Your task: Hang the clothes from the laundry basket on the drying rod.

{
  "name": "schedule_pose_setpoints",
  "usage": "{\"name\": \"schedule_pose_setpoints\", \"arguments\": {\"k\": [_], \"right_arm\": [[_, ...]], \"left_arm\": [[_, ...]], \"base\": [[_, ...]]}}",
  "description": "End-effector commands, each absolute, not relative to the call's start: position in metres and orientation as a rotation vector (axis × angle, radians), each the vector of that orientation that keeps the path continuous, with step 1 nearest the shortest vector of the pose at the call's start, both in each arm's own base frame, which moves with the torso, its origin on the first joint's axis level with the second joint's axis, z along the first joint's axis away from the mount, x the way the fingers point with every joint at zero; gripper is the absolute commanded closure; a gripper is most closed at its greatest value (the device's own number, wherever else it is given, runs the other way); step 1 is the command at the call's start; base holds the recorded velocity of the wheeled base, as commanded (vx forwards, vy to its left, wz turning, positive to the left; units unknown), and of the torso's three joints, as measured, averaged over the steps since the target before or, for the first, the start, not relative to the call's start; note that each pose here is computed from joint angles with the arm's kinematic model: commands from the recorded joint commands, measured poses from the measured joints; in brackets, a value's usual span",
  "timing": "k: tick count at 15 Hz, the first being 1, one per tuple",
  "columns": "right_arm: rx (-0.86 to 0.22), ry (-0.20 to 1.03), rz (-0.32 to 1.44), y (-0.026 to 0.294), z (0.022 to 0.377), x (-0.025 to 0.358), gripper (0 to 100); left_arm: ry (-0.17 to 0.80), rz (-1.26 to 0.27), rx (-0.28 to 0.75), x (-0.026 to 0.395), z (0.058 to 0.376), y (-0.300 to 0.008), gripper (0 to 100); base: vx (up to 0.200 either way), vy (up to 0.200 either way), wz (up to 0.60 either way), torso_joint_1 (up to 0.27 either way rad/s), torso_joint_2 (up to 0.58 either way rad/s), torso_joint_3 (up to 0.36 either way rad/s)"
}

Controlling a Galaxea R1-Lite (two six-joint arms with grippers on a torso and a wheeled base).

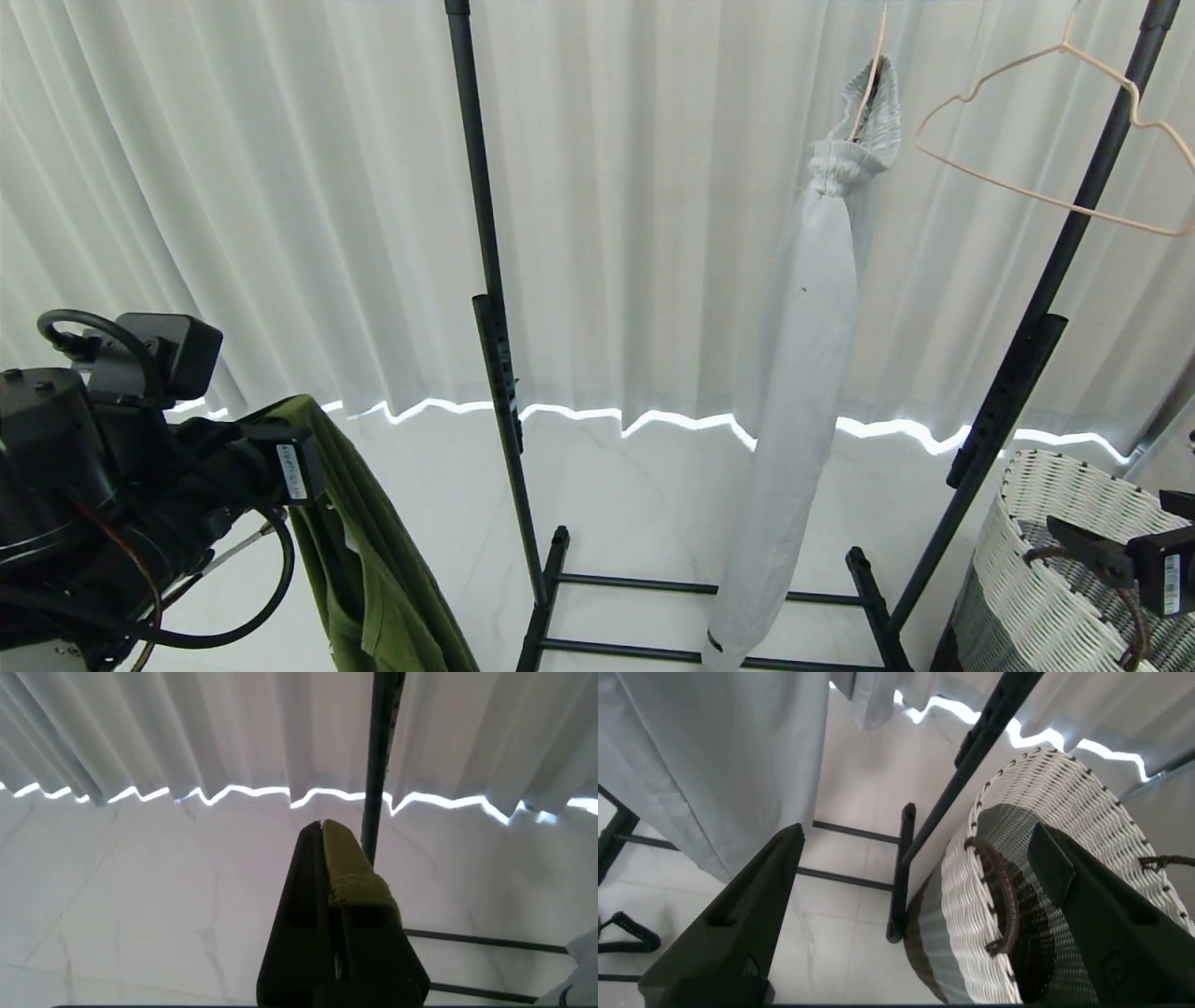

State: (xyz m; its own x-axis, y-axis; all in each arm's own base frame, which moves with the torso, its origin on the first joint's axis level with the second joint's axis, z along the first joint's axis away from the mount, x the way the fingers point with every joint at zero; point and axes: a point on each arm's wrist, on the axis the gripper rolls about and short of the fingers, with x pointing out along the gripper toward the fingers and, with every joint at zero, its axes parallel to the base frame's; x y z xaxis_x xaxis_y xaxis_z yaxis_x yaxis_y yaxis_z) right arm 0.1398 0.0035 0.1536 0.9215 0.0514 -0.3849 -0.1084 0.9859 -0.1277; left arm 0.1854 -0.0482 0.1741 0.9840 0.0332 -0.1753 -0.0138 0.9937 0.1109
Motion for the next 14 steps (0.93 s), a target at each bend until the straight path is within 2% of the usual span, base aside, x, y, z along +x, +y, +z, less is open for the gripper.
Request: {"name": "schedule_pose_setpoints", "arguments": {"k": [1, 4, 11, 14], "right_arm": [[-0.149, 0.388, 0.083, 0.0035, 0.1538, 0.1396, 0], [-0.149, 0.389, 0.083, 0.0035, 0.1534, 0.1394, 0], [-0.149, 0.394, 0.085, 0.0038, 0.1526, 0.1394, 0], [-0.147, 0.392, 0.085, 0.0037, 0.1529, 0.1391, 0]], "left_arm": [[0.172, 0.008, 0.106, 0.1843, 0.1736, -0.0483, 100], [0.162, 0.000, 0.107, 0.1836, 0.1729, -0.0479, 100], [0.178, -0.003, 0.125, 0.1833, 0.1690, -0.0479, 100], [0.194, -0.009, 0.182, 0.1804, 0.1644, -0.0471, 100]], "base": [[0.000, 0.000, 0.00, 0.032, -0.21, -0.173], [0.000, 0.000, 0.00, 0.067, -0.24, -0.295], [0.000, 0.000, 0.00, 0.131, -0.49, -0.320], [0.000, 0.000, 0.00, 0.170, -0.47, -0.305]]}}
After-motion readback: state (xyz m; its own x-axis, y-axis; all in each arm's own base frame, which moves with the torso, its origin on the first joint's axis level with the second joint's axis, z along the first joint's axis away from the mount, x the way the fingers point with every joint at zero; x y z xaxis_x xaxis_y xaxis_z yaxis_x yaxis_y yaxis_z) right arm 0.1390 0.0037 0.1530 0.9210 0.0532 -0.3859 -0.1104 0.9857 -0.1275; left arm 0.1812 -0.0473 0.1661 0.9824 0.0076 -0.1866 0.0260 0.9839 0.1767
